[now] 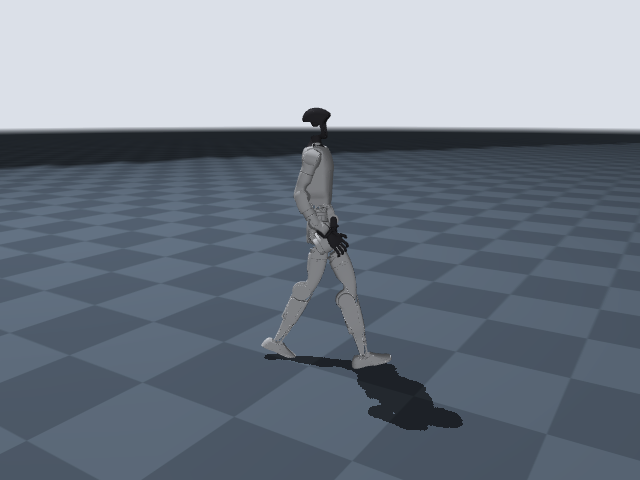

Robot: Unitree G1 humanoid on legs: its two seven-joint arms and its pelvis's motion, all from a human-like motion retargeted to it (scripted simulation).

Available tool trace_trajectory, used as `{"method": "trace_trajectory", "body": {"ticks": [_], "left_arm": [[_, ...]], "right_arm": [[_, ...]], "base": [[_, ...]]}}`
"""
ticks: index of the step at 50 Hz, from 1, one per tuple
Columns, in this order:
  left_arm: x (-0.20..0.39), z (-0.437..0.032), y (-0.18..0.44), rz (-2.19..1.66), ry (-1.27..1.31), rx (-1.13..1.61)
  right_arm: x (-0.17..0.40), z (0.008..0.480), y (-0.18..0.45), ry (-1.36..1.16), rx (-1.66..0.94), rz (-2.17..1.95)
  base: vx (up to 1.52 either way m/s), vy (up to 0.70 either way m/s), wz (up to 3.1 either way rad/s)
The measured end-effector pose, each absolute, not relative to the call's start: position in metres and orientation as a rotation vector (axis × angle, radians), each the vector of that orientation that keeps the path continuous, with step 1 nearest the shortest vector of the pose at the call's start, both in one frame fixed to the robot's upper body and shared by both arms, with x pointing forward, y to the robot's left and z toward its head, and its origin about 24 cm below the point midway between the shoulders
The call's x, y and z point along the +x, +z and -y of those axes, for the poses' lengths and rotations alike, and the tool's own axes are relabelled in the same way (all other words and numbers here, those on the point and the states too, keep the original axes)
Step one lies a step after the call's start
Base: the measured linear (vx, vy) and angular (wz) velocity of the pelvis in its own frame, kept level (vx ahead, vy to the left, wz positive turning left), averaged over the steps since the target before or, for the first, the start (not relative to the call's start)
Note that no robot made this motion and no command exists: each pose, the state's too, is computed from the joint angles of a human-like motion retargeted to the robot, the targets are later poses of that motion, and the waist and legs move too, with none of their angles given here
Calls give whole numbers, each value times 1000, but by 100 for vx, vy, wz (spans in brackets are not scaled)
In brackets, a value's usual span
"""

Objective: Walk run

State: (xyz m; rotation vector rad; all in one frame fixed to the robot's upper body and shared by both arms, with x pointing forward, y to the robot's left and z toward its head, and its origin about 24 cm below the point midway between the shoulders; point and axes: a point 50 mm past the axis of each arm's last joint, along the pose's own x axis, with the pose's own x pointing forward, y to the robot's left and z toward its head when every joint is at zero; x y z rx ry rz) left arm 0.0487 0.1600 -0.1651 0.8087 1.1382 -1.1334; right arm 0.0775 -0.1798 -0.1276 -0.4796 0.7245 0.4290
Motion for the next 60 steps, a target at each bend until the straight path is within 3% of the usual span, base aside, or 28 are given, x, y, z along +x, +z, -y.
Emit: {"method": "trace_trajectory", "body": {"ticks": [5,13,19,24,30,33,38,45,50,60], "left_arm": [[43,-152,-167,-1153,-940,641],[81,-158,-150,-878,-818,860],[95,-158,-138,-706,-646,887],[75,-145,-152,-881,-738,784],[74,-149,-152,-911,-614,614],[73,-150,-153,-950,-711,574],[79,-154,-151,-969,-912,737],[66,-144,-153,-937,-978,771],[55,-153,-155,-1027,-1012,710],[42,-148,-158,-1059,-962,575]], "right_arm": [[80,192,-119,202,-388,-606],[63,204,-140,555,-523,-890],[60,204,-140,629,-627,-873],[51,201,-147,703,-570,-984],[58,198,-144,680,-617,-927],[63,197,-144,654,-672,-907],[71,203,-137,543,-684,-847],[76,196,-126,265,-504,-672],[74,185,-128,292,-433,-687],[68,193,-128,409,-548,-726]], "base": [[105,-37,178],[71,-26,57],[63,-16,10],[74,-8,109],[96,-31,2],[74,26,93],[56,25,137],[54,12,270],[43,-7,266],[64,14,194]]}}
